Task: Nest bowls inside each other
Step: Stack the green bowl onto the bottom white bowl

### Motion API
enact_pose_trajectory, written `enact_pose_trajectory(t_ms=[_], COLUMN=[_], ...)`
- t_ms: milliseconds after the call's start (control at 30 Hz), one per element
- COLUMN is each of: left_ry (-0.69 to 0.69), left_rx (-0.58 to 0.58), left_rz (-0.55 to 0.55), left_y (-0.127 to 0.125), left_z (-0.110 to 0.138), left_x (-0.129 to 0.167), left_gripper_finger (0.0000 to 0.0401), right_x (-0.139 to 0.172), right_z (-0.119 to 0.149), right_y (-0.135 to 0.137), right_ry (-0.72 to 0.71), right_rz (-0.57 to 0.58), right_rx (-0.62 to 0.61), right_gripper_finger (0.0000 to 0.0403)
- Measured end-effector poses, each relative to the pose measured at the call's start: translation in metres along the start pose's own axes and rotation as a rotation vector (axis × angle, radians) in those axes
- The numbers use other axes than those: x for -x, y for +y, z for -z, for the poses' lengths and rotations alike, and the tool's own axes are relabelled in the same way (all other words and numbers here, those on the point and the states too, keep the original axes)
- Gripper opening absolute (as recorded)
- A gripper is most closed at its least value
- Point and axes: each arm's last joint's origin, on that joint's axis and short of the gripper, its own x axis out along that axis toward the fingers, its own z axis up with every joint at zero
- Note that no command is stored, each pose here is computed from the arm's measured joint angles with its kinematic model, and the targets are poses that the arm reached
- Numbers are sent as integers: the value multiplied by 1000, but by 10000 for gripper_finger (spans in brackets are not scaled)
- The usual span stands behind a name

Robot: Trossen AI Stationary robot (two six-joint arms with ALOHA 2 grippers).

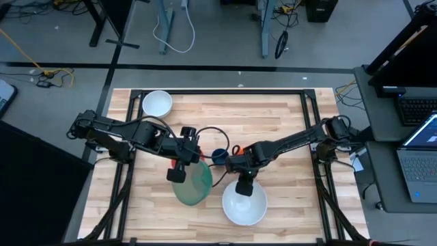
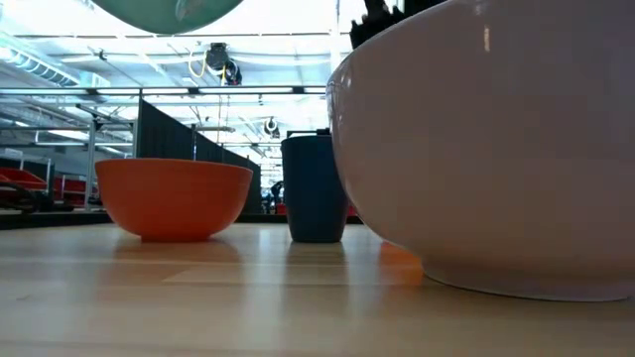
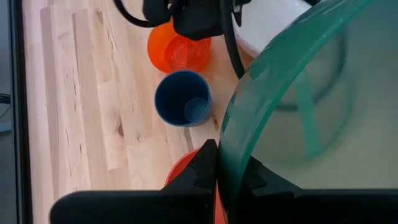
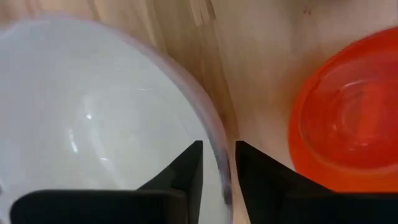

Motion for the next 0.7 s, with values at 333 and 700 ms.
enact_pose_trajectory(t_ms=[333,700], left_ry=[-51,-131], left_rx=[3,-3], left_rz=[-4,-10], left_y=[3,7], left_z=[-8,-17], left_x=[15,37], left_gripper_finger=[0,0], right_x=[39,97], right_z=[-7,6], right_y=[-10,-62], right_ry=[69,40], right_rz=[99,336], right_rx=[22,-72], right_gripper_finger=[91,91])
